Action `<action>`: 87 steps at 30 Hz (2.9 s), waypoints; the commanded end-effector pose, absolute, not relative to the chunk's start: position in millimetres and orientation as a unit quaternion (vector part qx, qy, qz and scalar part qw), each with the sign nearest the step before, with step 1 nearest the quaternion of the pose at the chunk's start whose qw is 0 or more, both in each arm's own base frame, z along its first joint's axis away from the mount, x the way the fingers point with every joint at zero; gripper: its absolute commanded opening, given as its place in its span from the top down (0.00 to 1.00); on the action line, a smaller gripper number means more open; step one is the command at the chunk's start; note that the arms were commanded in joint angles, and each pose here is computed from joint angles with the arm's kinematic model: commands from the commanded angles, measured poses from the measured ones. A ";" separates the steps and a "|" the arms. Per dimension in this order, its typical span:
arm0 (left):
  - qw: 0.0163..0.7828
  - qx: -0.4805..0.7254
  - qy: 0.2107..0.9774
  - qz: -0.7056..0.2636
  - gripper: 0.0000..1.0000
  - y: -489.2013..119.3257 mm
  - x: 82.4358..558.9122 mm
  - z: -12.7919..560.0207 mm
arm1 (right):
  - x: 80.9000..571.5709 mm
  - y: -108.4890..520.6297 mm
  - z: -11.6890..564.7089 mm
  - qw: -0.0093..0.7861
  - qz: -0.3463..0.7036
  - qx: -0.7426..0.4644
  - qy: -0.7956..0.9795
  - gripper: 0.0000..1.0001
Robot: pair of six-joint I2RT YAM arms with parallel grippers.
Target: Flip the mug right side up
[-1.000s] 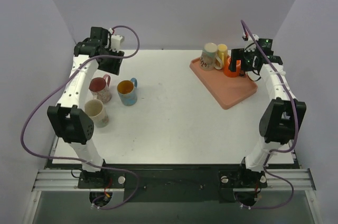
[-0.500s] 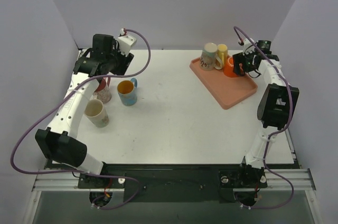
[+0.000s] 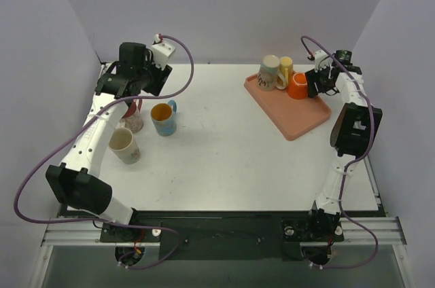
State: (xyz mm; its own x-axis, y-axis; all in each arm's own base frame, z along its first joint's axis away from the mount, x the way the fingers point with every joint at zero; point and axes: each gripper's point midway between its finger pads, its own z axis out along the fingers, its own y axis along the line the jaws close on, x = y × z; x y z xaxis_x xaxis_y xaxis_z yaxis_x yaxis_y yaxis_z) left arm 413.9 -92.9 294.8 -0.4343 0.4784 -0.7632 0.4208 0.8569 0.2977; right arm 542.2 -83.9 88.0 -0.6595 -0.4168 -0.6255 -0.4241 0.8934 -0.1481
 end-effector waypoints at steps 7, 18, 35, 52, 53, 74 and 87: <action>0.490 0.271 0.828 0.042 0.39 -100.9 429.0 309.6 | 547.7 -73.4 78.7 0.322 0.039 -0.289 0.901 0.55; 0.495 0.287 0.818 0.052 0.39 -109.4 423.9 314.3 | 534.9 -56.2 82.0 0.310 0.054 -0.306 0.898 1.00; 0.656 0.523 0.542 0.041 0.27 -193.5 341.2 331.8 | 451.1 -12.0 160.7 0.311 0.192 -0.012 0.931 1.00; 0.785 0.525 0.250 0.214 0.20 -261.7 305.6 333.3 | 332.6 160.5 268.1 0.322 0.392 0.011 0.862 1.00; 0.784 0.530 0.243 0.213 0.20 -263.1 304.1 332.0 | 325.4 175.2 269.1 0.315 0.406 0.009 0.858 1.00; 0.770 0.557 0.176 0.256 0.45 -279.3 298.9 348.0 | 263.1 285.1 333.0 0.315 0.523 -0.070 0.789 1.00; 0.766 0.557 0.182 0.264 1.00 -270.8 296.3 349.7 | 268.5 272.1 302.9 0.310 0.480 -0.058 0.818 0.65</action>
State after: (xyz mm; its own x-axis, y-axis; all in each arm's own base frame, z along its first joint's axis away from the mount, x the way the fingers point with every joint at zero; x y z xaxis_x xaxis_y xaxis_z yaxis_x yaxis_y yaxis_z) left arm 301.6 -273.6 340.1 0.7912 0.6103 0.0384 -0.2125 0.2155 0.9531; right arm 258.6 279.9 292.0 -0.8767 0.2194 -0.4281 -0.2743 0.5031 0.8195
